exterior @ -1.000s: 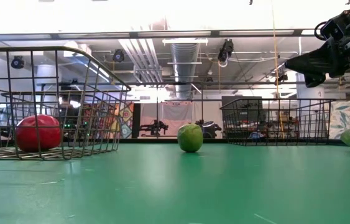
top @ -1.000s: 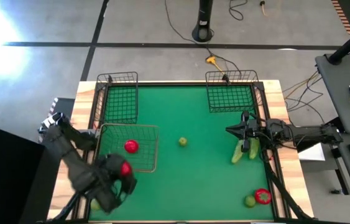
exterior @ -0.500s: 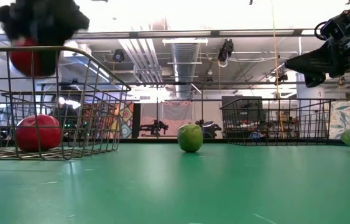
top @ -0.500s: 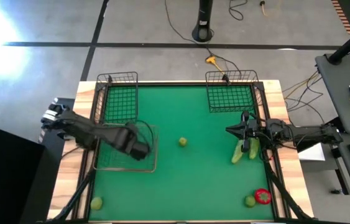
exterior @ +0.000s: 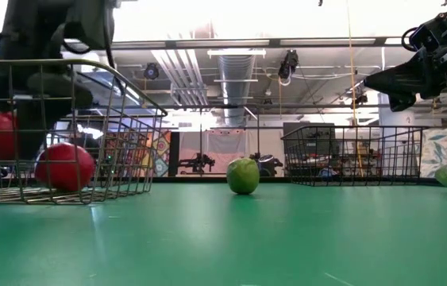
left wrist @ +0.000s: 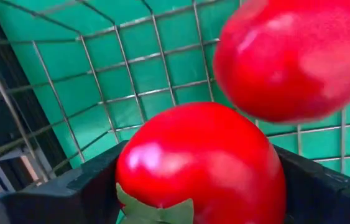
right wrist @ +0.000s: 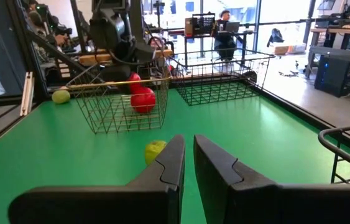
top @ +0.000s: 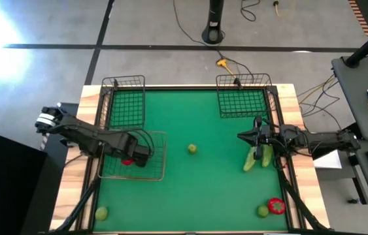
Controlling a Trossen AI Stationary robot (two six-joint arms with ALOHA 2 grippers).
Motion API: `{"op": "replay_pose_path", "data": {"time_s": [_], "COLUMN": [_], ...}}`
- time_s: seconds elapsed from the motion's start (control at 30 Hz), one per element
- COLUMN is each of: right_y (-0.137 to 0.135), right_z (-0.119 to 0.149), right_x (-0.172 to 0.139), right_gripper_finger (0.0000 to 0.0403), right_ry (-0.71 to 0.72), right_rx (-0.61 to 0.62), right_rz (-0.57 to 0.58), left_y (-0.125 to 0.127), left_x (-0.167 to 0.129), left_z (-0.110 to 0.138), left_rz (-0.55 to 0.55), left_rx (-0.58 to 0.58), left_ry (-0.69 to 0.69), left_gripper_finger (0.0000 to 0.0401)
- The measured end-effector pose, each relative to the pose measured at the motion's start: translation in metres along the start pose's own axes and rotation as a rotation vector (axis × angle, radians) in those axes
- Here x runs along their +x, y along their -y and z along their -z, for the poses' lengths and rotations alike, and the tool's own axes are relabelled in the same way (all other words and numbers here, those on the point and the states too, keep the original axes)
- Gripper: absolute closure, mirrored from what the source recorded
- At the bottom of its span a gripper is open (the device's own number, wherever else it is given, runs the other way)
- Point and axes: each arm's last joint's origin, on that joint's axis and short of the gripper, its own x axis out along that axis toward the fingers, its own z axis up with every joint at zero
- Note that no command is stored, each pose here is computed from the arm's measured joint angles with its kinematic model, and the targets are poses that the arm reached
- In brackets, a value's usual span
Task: Sort produce into baskets
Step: Put the left tomato into the golden wire basket, then put the top lime into the left black wire basket
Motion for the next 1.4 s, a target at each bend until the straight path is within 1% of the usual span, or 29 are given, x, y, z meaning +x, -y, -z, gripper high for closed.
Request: {"op": "replay_pose_path", "data": {"time_s": [0.17, 0.4, 0.53, 0.7, 0.93, 1.13, 1.2, 1.33, 1.4], "right_y": [0.000, 0.000, 0.000, 0.000, 0.000, 0.000, 0.000, 0.000, 0.000], "right_z": [0.000, 0.000, 0.000, 0.000, 0.000, 0.000, 0.000, 0.000, 0.000], "right_x": [0.000, 0.000, 0.000, 0.000, 0.000, 0.000, 0.000, 0.000, 0.000], "right_gripper_finger": [0.0374, 0.0374, 0.0374, 0.0374, 0.0374, 0.0374, 0.0374, 0.0374, 0.0374], "right_ry": [0.000, 0.000, 0.000, 0.000, 0.000, 0.001, 0.001, 0.001, 0.000], "right_rx": [0.000, 0.000, 0.000, 0.000, 0.000, 0.000, 0.000, 0.000, 0.000], "right_rz": [0.000, 0.000, 0.000, 0.000, 0.000, 0.000, 0.000, 0.000, 0.000], "left_y": [0.001, 0.001, -0.005, -0.016, -0.017, -0.014, -0.012, -0.006, -0.003], "left_x": [0.004, 0.006, 0.014, 0.028, 0.031, 0.021, 0.015, -0.002, -0.016], "left_z": [0.005, 0.006, 0.005, 0.005, 0.005, 0.005, 0.004, 0.003, 0.003], "left_rz": [-0.005, -0.010, -0.044, -0.111, -0.120, -0.117, -0.113, -0.101, -0.094], "left_rx": [0.024, 0.020, -0.034, -0.124, -0.137, -0.131, -0.111, -0.093, -0.066], "left_ry": [-0.013, -0.004, 0.018, 0.022, 0.024, 0.047, 0.063, 0.083, 0.084], "left_gripper_finger": [0.0089, 0.0089, 0.0088, 0.0088, 0.0082, 0.0055, 0.0048, 0.0039, 0.0038]}}
